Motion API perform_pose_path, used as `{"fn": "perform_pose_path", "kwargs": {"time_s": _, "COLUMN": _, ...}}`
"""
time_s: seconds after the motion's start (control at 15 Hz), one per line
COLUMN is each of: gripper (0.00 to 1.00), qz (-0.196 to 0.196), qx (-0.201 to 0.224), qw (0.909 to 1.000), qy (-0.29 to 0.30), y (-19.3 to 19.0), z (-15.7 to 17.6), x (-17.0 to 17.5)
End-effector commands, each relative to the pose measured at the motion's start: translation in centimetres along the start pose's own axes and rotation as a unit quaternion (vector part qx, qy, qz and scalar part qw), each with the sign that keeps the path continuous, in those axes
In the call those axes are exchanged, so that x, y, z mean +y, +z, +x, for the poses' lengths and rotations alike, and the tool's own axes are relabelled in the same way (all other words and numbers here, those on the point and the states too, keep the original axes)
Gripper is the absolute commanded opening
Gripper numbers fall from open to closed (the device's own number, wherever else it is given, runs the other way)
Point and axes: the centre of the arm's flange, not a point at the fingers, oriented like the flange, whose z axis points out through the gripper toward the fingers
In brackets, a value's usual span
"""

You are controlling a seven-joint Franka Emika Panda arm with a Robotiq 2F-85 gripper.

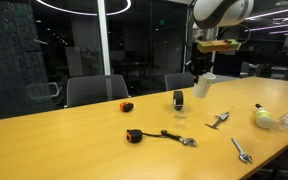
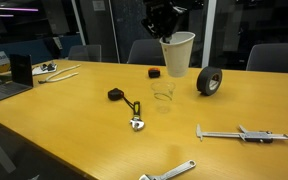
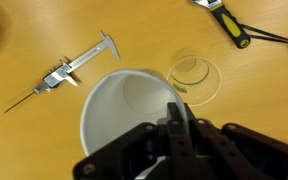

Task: Pick the white cup and put it in the clear cup

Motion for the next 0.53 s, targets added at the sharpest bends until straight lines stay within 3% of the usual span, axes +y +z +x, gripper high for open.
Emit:
{"fn": "perform_pose_path", "kwargs": {"time_s": 0.0, "gripper": 0.06, "qz": -0.002, "qx": 0.007, "qw": 1.0000, "qy": -0.001, "y": -1.8, "z": 1.3, "x": -3.5}}
{"fn": "perform_pose_path", "kwargs": {"time_s": 0.47, "gripper": 0.07, "qz": 0.016, "qx": -0.006, "qw": 0.9996, "qy": -0.021, "y": 0.1, "z": 2.5, "x": -6.9}}
